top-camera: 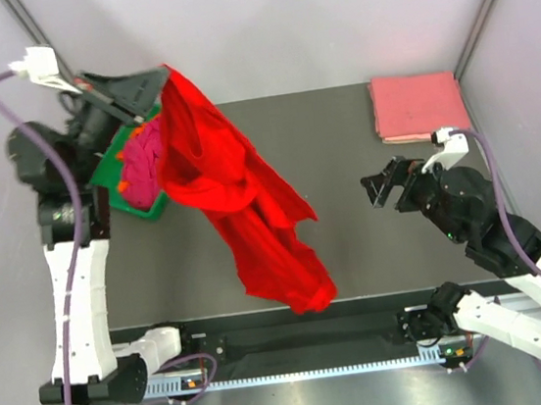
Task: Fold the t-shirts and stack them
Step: Move the tshirt to the center of the board
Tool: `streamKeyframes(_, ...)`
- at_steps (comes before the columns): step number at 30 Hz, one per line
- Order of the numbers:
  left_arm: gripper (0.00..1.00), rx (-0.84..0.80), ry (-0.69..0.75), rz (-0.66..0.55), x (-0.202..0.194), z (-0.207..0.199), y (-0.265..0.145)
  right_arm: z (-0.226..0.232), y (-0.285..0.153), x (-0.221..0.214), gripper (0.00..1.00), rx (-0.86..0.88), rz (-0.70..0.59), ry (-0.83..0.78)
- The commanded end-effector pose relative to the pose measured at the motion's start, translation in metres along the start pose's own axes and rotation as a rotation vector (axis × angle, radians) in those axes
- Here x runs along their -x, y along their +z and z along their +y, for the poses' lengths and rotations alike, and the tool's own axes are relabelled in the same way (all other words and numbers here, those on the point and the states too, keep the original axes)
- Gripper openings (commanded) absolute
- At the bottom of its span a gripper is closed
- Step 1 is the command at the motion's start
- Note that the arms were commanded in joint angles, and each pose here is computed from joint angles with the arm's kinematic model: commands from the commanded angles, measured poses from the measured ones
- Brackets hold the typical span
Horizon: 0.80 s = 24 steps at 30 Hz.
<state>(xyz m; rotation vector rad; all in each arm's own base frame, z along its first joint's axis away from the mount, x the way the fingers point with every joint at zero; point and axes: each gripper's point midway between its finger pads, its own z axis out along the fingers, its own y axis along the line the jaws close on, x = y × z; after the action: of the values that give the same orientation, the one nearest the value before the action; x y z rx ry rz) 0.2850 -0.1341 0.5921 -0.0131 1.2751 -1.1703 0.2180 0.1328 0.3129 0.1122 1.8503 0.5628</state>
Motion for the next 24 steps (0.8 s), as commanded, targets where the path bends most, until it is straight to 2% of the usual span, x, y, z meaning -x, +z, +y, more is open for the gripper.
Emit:
streamKeyframes(1,0.00,0.117,-0.117,0.140,-0.065,0.083,0.026,-0.011,0.004,-0.014,1.00,-0.046,0.021,-0.006)
streamKeyframes(2,0.00,0.139,-0.133,0.195,-0.089,0.096,0.033,-0.013,0.006,-0.017,1.00,-0.053,0.026,-0.001)
streamKeyframes(4,0.00,0.248,-0.146,0.338,-0.147,0.156,0.049,-0.017,0.015,-0.031,1.00,-0.071,0.054,-0.013)
streamKeyframes(6,0.00,0.246,-0.135,0.445,-0.189,0.176,0.063,-0.020,0.023,-0.040,1.00,-0.088,0.079,-0.025)
streamKeyframes(7,0.00,0.281,-0.176,0.524,-0.224,0.209,0.070,-0.022,0.029,-0.049,1.00,-0.103,0.110,-0.039)
streamKeyframes(8,0.00,0.281,-0.187,0.564,-0.242,0.218,0.076,-0.023,0.033,-0.056,1.00,-0.109,0.134,-0.048)
streamKeyframes(9,0.00,0.267,-0.168,0.571,-0.243,0.223,0.088,-0.022,0.037,-0.062,1.00,-0.110,0.157,-0.056)
streamKeyframes(10,0.00,0.315,-0.209,0.639,-0.275,0.254,0.090,-0.022,0.044,-0.072,0.99,-0.120,0.197,-0.069)
streamKeyframes(11,0.00,0.313,-0.205,0.661,-0.286,0.262,0.097,-0.020,0.049,-0.081,0.97,-0.106,0.226,-0.073)
streamKeyframes(12,0.00,0.283,-0.185,0.646,-0.278,0.260,0.115,-0.019,0.053,-0.086,0.94,-0.106,0.243,-0.073)
streamKeyframes(13,0.00,0.308,-0.215,0.688,-0.305,0.286,0.119,-0.020,0.059,-0.096,0.92,-0.114,0.274,-0.079)
streamKeyframes(14,0.00,0.294,-0.227,0.701,-0.312,0.291,0.126,-0.018,0.063,-0.104,0.90,-0.102,0.291,-0.073)
streamKeyframes(15,0.00,0.255,-0.220,0.674,-0.302,0.285,0.145,-0.017,0.067,-0.109,0.88,-0.094,0.302,-0.067)
streamKeyframes(16,0.00,0.266,-0.251,0.700,-0.324,0.306,0.148,-0.016,0.072,-0.117,0.86,-0.092,0.323,-0.066)
streamKeyframes(18,0.00,0.205,-0.265,0.670,-0.317,0.302,0.170,-0.014,0.080,-0.127,0.81,-0.080,0.330,-0.042)
streamKeyframes(19,0.00,0.212,-0.289,0.689,-0.332,0.317,0.171,-0.016,0.086,-0.136,0.80,-0.091,0.349,-0.041)
streamKeyframes(20,0.00,0.207,-0.295,0.684,-0.331,0.319,0.175,-0.013,0.092,-0.138,0.77,-0.092,0.349,-0.015)
streamKeyframes(23,0.17,0.217,-0.268,0.688,-0.320,0.321,0.174,-0.015,0.107,-0.155,0.68,-0.141,0.382,0.052)
streamKeyframes(24,0.25,0.271,-0.246,0.690,-0.309,0.317,0.168,-0.014,0.111,-0.160,0.65,-0.146,0.390,0.069)
